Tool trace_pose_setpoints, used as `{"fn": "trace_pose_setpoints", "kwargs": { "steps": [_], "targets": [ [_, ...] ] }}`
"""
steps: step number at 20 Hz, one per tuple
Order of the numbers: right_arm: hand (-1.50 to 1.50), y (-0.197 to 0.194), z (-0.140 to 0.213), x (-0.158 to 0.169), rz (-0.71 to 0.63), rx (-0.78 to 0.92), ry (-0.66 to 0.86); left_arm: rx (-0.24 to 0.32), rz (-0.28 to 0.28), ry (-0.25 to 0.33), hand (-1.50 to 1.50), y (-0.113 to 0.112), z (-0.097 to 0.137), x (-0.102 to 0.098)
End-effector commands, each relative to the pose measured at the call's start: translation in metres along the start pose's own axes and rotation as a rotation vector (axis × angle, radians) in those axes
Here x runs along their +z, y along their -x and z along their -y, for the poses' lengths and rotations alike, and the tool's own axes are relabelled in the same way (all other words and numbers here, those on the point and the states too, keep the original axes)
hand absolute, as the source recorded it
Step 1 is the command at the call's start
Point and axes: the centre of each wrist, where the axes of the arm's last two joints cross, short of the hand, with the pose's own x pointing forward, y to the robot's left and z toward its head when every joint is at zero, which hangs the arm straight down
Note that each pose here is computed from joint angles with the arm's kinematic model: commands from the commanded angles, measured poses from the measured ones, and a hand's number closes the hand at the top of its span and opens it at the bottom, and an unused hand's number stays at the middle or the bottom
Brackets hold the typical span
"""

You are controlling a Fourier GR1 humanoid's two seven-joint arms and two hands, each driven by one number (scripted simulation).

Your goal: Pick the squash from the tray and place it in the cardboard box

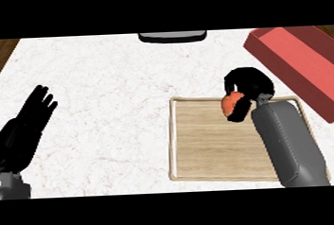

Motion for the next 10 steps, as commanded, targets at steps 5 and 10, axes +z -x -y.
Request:
{"fn": "trace_pose_setpoints", "kwargs": {
  "steps": [5, 10],
  "targets": [
    [1.50, -0.037, 0.069, -0.007, -0.057, -0.024, 0.251, -0.003, -0.019, -0.025, 0.00, 0.006, -0.003, 0.006],
    [1.50, -0.041, 0.109, 0.021, -0.038, -0.063, 0.464, 0.010, -0.023, -0.025, 0.00, 0.000, -0.004, 0.001]
  ]
}}
